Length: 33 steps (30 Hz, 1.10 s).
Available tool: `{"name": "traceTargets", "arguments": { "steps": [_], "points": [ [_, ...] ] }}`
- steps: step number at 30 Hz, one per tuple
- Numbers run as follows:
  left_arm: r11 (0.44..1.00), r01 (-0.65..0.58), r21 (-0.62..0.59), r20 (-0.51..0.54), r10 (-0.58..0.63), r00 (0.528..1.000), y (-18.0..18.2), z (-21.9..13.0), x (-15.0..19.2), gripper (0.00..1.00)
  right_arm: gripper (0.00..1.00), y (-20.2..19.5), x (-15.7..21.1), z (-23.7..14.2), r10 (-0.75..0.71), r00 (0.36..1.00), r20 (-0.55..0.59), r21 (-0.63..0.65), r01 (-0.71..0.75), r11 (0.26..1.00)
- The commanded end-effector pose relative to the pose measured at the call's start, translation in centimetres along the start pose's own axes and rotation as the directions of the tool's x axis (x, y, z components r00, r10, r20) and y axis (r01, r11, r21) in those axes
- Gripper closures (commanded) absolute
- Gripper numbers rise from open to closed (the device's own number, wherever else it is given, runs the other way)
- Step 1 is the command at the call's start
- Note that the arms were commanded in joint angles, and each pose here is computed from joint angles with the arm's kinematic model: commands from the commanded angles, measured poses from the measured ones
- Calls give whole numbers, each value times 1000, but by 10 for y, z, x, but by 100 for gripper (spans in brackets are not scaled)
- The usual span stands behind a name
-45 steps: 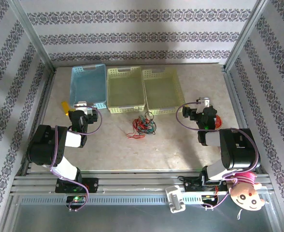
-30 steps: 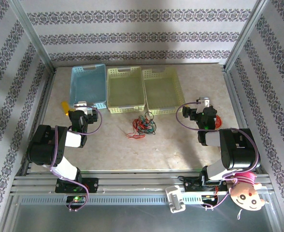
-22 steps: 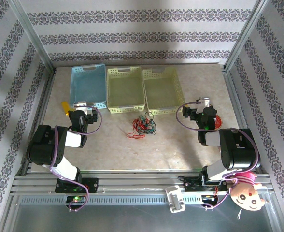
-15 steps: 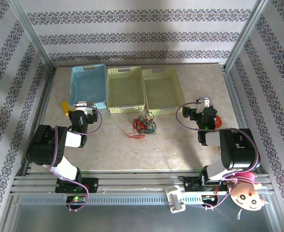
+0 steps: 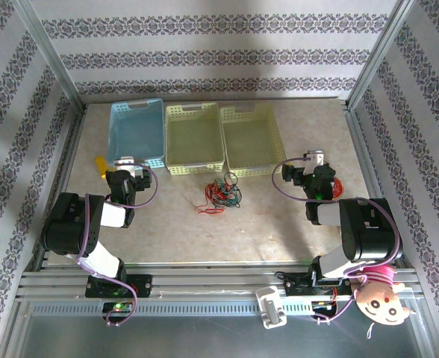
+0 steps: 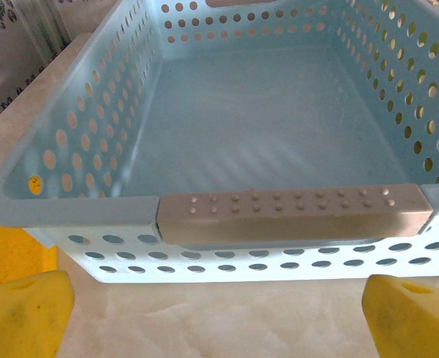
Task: Untangle the cables
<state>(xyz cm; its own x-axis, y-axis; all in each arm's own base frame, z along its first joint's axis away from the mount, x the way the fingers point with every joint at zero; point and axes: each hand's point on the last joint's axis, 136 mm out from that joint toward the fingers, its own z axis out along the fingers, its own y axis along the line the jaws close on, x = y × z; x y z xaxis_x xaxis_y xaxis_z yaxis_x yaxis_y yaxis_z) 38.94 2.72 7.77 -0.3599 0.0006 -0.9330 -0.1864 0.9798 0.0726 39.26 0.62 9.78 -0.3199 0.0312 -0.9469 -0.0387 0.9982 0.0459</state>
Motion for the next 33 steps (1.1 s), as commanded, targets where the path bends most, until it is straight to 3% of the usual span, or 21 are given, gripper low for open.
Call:
{"name": "traceTargets", "arguments": {
  "steps": [1, 18, 21, 23, 26, 29, 31, 33],
  "points": [
    [1000, 28, 0, 50, -28, 998, 1, 2, -15, 1, 2, 0, -11, 3, 9, 1000, 27, -8, -9, 1000],
    [1000, 26, 1, 50, -26, 998, 1, 1, -15, 1, 2, -2, -12, 3, 23, 999, 33, -21, -23, 1000],
    [1000, 16, 13, 62, -17, 998, 0, -7, -29, 1, 2, -4, -31, 1, 31, 999, 6, 5, -31, 1000],
    [1000, 1, 1, 53, -1, 999, 1, -17, -48, 1, 4, -12, -42, -6, 74, 995, -72, 70, -69, 995],
    [993, 20, -115, 100, -8, 995, 18, -35, -82, 1, 10, -17, -73, -22, 106, 994, -8, 155, -103, 983],
    [956, 174, -237, 188, -130, 973, 45, -61, -103, 1, 11, -4, -92, -38, 90, 996, 3, 197, -89, 976],
    [937, 228, -265, 142, -196, 970, 49, -70, -102, 1, 11, 19, -98, -48, 83, 996, -31, 166, -77, 983],
    [939, 223, -261, 57, -215, 975, 35, -76, -95, 1, 11, 61, -93, -58, 58, 994, -93, 32, -55, 998]
  ]
}}
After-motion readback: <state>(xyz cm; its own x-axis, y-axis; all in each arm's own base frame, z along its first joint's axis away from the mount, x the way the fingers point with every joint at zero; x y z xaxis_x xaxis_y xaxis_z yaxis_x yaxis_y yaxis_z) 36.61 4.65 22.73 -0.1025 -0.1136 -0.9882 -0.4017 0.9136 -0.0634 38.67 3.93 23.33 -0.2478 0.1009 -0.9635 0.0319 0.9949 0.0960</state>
